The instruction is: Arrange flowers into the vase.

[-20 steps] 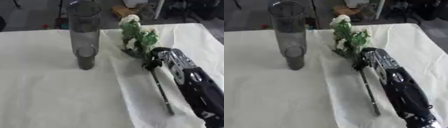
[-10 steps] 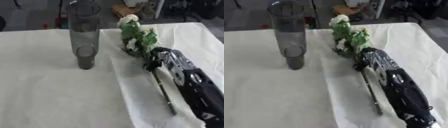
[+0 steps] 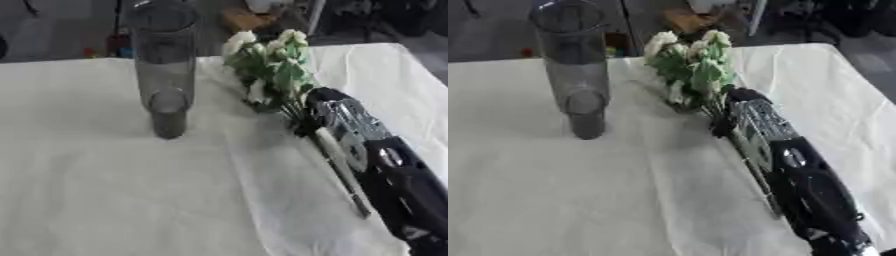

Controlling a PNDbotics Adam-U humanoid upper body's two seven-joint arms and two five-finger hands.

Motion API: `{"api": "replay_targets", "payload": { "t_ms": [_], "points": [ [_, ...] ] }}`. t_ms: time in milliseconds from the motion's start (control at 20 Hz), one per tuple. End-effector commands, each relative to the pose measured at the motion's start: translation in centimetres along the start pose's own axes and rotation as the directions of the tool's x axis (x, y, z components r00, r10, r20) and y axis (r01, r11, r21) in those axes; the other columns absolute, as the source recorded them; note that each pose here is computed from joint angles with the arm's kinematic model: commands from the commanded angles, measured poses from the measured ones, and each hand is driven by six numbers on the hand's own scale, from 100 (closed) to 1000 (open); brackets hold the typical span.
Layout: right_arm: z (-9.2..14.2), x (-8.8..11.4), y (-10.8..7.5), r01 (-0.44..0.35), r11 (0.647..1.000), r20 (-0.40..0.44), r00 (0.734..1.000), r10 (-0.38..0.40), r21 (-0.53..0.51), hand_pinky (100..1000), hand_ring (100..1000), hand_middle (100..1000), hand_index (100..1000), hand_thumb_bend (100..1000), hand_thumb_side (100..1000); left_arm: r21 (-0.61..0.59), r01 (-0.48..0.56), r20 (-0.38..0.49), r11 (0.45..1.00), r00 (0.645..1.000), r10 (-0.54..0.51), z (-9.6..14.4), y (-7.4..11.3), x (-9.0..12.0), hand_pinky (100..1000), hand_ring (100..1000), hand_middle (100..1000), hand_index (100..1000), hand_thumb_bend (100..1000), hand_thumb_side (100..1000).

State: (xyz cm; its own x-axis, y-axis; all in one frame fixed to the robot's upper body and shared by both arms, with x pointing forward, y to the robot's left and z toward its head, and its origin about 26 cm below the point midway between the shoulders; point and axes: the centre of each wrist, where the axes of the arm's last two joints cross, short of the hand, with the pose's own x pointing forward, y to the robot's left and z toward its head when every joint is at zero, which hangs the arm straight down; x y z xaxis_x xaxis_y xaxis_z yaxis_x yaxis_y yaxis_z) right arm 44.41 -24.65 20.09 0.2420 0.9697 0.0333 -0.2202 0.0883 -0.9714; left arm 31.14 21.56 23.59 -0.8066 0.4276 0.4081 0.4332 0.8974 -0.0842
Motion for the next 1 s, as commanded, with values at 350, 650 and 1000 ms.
{"api": "replay_targets", "payload": {
  "t_ms": [350,650,1000],
  "points": [
    [1.4,-0.7,-3.0,0.185,0.983,0.085,0.979,-0.183,-0.016,100,404,254,225,100,241,-0.022,0.007,0.022,1.000,1.000,-0.007,-0.6,-0.1,0.5,860,804,858,916,100,835],
    [1.3,-1.0,-2.9,0.261,0.964,0.109,0.958,-0.265,0.050,100,373,230,200,100,155,-0.024,0.008,0.021,1.000,1.000,-0.008,-0.6,-0.1,0.5,861,805,858,918,100,834],
    [1.3,-2.0,-3.6,0.474,0.867,0.147,0.856,-0.495,0.157,100,329,203,176,100,100,-0.027,0.008,0.021,1.000,1.000,-0.008,-0.5,-0.1,0.5,862,805,858,918,100,833]
  ]
}}
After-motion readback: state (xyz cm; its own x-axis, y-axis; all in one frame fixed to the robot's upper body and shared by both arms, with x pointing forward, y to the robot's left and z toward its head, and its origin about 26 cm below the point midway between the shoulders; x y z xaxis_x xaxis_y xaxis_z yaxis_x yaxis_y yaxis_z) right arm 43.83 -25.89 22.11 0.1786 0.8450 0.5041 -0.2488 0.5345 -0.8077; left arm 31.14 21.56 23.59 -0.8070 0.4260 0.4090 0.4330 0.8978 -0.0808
